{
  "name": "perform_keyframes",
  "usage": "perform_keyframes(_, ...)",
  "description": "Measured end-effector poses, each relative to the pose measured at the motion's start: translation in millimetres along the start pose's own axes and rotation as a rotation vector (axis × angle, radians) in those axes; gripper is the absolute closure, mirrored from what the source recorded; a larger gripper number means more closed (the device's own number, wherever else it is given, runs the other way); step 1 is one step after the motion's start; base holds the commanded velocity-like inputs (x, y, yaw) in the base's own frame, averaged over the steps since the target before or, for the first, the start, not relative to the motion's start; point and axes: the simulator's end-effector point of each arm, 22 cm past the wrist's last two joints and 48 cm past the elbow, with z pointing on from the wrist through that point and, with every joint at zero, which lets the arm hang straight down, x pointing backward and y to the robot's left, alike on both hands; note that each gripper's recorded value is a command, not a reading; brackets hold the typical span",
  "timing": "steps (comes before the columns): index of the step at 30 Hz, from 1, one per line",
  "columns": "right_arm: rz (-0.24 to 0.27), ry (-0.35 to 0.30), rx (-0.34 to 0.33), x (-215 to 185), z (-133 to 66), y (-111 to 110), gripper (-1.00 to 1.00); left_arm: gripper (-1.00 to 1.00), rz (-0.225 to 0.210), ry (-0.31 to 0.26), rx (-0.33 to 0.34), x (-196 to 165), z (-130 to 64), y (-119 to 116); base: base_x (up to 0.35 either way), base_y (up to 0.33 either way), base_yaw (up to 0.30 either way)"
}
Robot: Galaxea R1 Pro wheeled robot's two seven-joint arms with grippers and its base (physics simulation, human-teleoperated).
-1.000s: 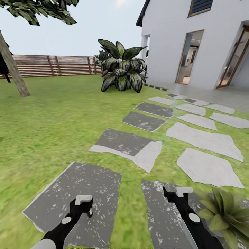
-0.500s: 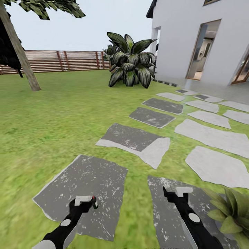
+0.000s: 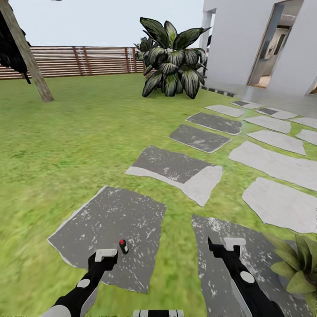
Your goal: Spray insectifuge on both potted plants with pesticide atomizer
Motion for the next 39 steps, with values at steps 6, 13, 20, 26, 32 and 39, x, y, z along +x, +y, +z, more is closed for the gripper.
perform_keyframes(6, -0.002, 0.034, -0.001, 19.3, 3.6, 0.5, -1.00, -1.00, 0.000, 0.033, 0.001, 18.8, 4.0, -0.7, 0.000, 0.000, -0.158)
perform_keyframes(13, -0.005, 0.072, -0.001, 41.4, 7.0, 1.1, -1.00, -1.00, 0.001, 0.071, 0.001, 40.9, 7.7, -1.0, 0.000, 0.000, -0.177)
perform_keyframes(20, -0.007, 0.109, -0.002, 63.1, 9.7, 2.1, -1.00, -1.00, 0.002, 0.109, 0.001, 63.1, 10.6, -1.1, 0.000, 0.000, -0.174)
perform_keyframes(26, -0.008, 0.137, -0.003, 79.6, 11.5, 2.8, -1.00, -1.00, 0.002, 0.136, 0.002, 79.0, 12.7, -1.4, 0.000, 0.000, -0.064)
perform_keyframes(32, -0.009, 0.168, -0.003, 97.6, 12.6, 3.3, -1.00, -1.00, 0.003, 0.166, 0.002, 96.8, 14.1, -1.5, 0.000, 0.000, -0.006)
perform_keyframes(39, -0.011, 0.196, -0.004, 113.6, 12.7, 4.2, -1.00, -1.00, 0.003, 0.192, 0.003, 112.3, 14.7, -2.0, 0.000, 0.000, 0.000)
